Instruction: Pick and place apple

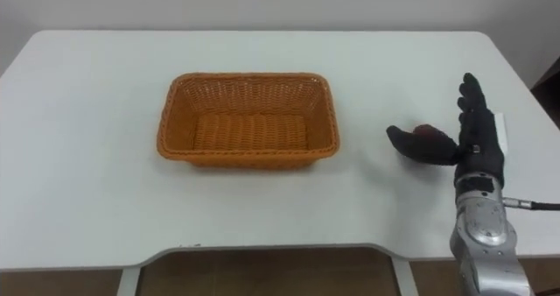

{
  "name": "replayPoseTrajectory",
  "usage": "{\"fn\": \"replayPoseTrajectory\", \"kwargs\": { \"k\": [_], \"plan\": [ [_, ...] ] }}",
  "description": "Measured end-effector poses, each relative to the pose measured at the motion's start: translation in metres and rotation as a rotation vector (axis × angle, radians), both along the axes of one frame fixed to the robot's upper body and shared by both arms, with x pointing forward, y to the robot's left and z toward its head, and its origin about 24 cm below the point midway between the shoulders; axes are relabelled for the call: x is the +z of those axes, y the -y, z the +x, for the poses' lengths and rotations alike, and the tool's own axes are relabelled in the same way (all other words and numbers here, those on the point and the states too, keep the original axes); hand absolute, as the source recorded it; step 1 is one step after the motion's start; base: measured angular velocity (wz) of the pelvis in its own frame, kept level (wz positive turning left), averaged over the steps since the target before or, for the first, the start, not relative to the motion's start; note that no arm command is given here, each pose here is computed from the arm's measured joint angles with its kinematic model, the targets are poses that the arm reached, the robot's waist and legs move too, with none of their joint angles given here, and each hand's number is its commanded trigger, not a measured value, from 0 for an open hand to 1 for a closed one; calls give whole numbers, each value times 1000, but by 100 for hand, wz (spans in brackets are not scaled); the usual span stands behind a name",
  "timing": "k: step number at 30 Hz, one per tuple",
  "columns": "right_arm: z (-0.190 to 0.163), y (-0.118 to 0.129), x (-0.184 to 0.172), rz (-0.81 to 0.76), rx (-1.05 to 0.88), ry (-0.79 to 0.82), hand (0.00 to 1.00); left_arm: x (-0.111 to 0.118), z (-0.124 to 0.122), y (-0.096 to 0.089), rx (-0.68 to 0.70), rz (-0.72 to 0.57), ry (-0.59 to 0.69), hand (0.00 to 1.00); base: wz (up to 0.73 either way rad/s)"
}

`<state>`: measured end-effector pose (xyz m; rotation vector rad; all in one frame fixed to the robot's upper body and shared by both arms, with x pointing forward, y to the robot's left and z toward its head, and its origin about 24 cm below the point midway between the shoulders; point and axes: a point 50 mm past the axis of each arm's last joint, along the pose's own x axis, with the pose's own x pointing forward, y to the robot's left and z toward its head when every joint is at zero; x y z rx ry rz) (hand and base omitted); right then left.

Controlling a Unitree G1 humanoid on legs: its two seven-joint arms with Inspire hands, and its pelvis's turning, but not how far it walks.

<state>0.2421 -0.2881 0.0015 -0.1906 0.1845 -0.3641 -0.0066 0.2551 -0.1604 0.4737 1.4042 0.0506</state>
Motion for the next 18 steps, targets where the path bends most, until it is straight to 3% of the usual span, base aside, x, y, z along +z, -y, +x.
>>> {"fn": "replayPoseTrajectory", "kwargs": {
  "k": [18],
  "plan": [
    [-5,14,-31,3,-39,-190,0,2,0,-7,-3,8,-9,0,2]
  ]
}}
